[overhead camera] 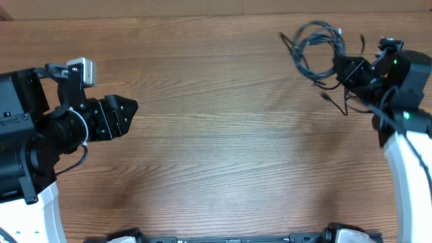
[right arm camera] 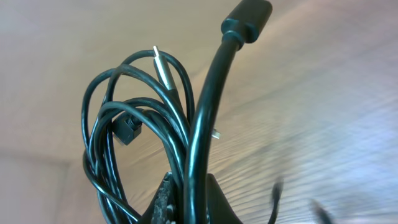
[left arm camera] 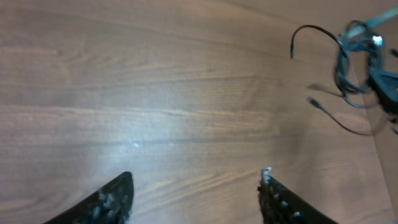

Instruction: Untangle cables

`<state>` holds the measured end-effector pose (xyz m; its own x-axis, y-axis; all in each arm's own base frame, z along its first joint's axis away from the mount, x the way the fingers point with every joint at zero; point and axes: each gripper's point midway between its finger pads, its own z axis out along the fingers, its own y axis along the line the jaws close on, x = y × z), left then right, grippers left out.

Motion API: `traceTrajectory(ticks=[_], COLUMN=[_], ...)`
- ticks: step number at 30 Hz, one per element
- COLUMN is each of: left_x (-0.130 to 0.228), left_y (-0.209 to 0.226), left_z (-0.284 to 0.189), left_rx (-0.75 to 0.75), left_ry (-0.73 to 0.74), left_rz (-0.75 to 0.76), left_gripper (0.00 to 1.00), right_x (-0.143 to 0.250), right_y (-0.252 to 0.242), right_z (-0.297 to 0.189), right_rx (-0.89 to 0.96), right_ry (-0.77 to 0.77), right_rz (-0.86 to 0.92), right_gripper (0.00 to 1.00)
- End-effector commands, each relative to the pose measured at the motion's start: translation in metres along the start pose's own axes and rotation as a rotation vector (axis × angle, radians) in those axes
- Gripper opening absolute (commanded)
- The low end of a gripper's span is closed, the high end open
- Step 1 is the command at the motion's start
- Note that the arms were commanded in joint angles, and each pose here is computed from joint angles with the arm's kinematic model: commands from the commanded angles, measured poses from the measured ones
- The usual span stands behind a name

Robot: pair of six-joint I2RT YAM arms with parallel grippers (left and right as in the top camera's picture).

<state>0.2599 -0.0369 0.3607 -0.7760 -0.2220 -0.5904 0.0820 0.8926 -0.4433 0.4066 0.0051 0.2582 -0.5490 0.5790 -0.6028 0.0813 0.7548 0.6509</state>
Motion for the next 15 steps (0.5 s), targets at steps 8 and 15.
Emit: traceTrajectory(ticks=[8, 15], left_x=[-0.012, 0.015], left_y=[-0.083, -0.11], left_z=[0.022, 0.105], left_rx=[0.643, 0.813], left_ry=[0.026, 0.226], left_rz=[0.333, 0.485], left_gripper=[0.9, 0.91], right_x=[0.052, 0.106], right_y=[0.104, 0.153], right_z=[-0.037, -0.045], right_rx=[-0.247, -0.425], right_ry=[0.092, 0.246], right_rz=[-0.244, -0.308], right_gripper=[0.04, 0.04])
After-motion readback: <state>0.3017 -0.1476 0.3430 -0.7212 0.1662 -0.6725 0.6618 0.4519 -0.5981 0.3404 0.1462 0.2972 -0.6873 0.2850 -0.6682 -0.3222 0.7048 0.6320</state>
